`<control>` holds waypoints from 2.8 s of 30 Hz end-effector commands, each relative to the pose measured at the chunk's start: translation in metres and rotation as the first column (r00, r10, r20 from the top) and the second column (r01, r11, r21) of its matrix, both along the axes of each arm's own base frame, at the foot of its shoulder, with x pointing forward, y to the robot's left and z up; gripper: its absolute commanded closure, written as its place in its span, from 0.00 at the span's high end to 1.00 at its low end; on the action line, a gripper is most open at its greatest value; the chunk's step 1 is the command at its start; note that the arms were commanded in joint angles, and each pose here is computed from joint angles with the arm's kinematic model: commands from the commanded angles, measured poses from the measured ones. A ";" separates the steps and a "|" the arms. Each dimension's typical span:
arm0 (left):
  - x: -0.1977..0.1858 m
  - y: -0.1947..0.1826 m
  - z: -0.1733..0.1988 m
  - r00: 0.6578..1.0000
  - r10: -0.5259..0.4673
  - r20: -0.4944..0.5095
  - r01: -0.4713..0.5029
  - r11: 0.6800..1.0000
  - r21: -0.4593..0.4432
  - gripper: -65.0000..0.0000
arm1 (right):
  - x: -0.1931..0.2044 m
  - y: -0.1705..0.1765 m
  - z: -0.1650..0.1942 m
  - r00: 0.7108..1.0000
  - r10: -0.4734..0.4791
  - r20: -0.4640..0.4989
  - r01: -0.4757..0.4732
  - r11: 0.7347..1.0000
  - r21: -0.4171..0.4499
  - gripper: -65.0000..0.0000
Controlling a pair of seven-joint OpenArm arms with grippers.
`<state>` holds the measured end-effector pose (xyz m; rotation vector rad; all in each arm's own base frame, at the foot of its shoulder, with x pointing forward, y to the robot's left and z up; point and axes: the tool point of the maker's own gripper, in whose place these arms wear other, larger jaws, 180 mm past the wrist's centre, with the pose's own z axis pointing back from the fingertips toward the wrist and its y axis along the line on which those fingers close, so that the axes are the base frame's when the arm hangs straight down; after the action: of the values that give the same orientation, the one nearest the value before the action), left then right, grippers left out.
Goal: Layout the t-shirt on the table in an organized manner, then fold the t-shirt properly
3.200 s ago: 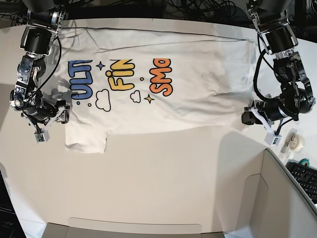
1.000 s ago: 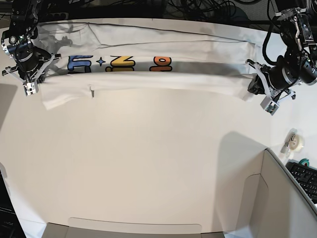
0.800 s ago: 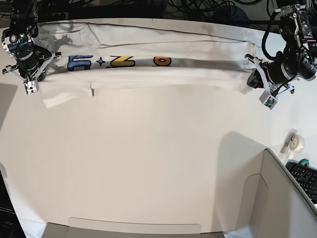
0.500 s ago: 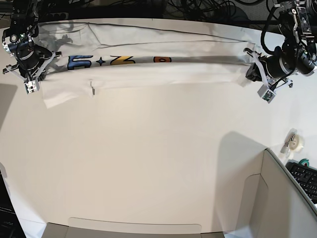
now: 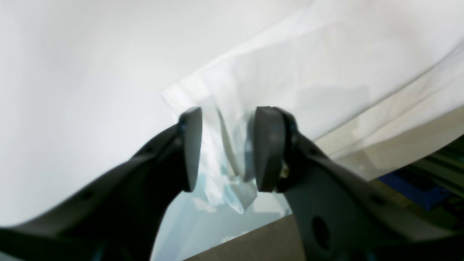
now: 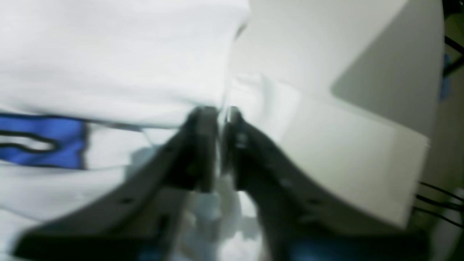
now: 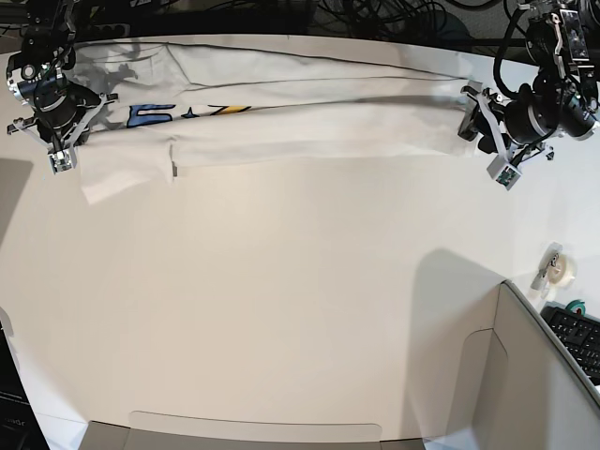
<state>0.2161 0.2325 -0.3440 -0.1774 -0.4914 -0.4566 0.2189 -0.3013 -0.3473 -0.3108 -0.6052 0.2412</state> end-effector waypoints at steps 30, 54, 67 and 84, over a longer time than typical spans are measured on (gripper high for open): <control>0.004 0.001 0.007 1.000 -0.006 0.022 0.006 1.000 0.005 0.38 | 0.029 -0.025 0.041 0.954 -0.246 0.175 0.252 0.968 -0.012 0.45; 0.004 0.000 0.006 1.000 -0.005 0.021 0.005 1.000 0.002 0.38 | 0.037 -0.032 0.038 0.798 -0.570 0.196 0.430 0.766 0.477 0.45; 0.004 0.000 0.006 1.000 -0.005 0.023 0.005 1.000 0.000 0.38 | 0.064 -0.011 0.019 0.804 -0.577 0.144 0.390 0.694 0.606 0.45; 0.004 0.000 0.006 1.000 -0.005 0.023 0.005 1.000 0.000 0.38 | 0.081 0.006 -0.012 0.822 -0.568 0.042 0.396 0.623 0.675 0.18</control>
<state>0.2150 0.2303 -0.3455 -0.1848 -0.4904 -0.4520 0.2885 -0.2896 -0.3753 0.1861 -0.7337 -0.5646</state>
